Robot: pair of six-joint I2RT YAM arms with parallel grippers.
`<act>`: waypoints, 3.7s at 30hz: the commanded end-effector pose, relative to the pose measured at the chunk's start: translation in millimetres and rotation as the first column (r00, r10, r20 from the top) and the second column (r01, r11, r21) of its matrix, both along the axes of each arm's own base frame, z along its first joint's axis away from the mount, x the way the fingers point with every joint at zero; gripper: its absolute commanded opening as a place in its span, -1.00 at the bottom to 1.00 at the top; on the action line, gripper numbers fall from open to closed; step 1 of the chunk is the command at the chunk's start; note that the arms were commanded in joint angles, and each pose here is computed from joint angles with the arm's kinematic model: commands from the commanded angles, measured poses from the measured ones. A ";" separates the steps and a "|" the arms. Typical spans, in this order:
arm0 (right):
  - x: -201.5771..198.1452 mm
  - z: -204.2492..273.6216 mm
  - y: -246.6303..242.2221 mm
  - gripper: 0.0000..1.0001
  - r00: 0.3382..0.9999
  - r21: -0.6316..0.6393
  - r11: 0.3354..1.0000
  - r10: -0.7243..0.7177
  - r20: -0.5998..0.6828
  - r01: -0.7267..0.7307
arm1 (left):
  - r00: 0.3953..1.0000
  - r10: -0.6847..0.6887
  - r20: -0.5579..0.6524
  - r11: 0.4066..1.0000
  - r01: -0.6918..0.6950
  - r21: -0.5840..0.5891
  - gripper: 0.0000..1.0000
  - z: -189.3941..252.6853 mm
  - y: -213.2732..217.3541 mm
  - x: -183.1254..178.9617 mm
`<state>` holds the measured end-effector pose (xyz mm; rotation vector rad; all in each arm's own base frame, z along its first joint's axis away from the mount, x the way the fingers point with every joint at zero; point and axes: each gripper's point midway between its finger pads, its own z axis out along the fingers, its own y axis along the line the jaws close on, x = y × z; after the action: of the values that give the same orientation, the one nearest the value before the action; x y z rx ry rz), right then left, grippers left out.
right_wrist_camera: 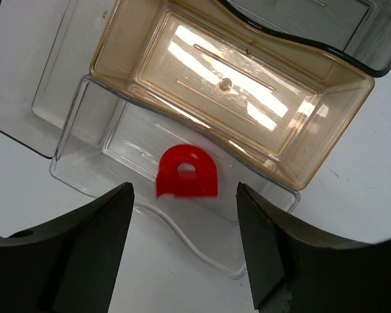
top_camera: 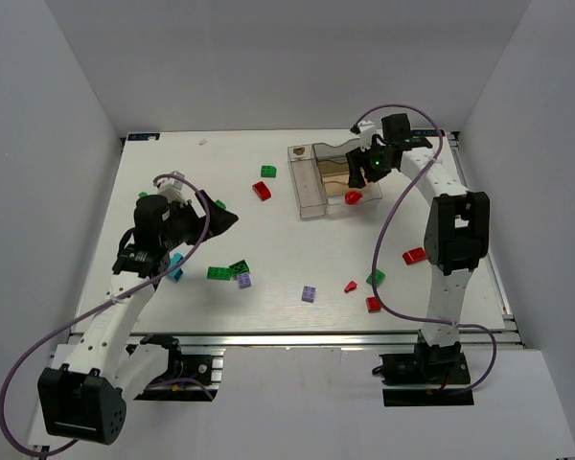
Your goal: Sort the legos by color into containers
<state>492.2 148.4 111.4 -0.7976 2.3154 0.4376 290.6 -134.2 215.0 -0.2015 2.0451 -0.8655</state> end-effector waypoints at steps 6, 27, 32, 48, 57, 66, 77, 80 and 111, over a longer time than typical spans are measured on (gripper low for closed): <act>0.5 24.5 -2.0 0.40 0.999 0.018 1.000 -0.017 0.034 0.016 | 0.980 0.194 -0.051 0.976 -0.187 0.112 0.84 -3.4 25.0 62.5; -82.8 63.5 -40.8 0.36 0.992 0.089 0.993 -0.086 0.092 0.078 | 0.902 0.309 -0.300 0.830 -0.102 0.548 0.67 -119.8 -54.9 185.0; -89.7 62.5 -48.6 0.38 0.990 0.090 0.992 -0.101 0.094 0.093 | 0.892 0.363 -0.270 0.790 -0.141 0.597 0.70 -130.8 -65.9 202.6; -100.5 55.9 -66.9 0.37 0.985 0.098 0.987 -0.137 0.105 0.127 | 0.880 0.417 -0.228 0.737 -0.181 0.651 0.46 -169.8 -77.2 236.2; -112.7 51.2 -73.5 0.36 0.984 0.087 0.988 -0.133 0.116 0.124 | 0.883 0.417 -0.218 0.745 -0.194 0.638 -0.43 -168.4 -79.5 239.9; -140.3 62.5 -56.4 0.24 0.985 0.115 0.992 0.034 0.172 -0.055 | 0.996 -0.082 0.028 0.920 0.065 0.386 -1.00 -58.0 -138.7 183.5; -177.2 59.3 -49.2 -0.95 0.962 0.129 0.962 0.217 0.168 -0.240 | 0.758 -0.585 0.289 0.810 0.528 0.256 -1.00 2.3 -252.9 130.3; -175.5 61.7 -53.0 -0.73 0.964 0.123 0.967 0.200 0.175 -0.222 | 0.710 -0.633 0.309 0.774 0.564 0.288 -1.00 5.4 -277.7 135.4; -189.3 42.6 -82.5 0.41 0.951 0.023 0.964 0.259 0.170 -0.267 | 0.851 -0.446 0.277 0.878 0.357 0.318 0.08 -12.3 -294.8 197.0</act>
<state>304.0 70.6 152.7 -0.9373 2.1013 0.5354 480.8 -444.0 127.0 0.6667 1.9608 -0.7767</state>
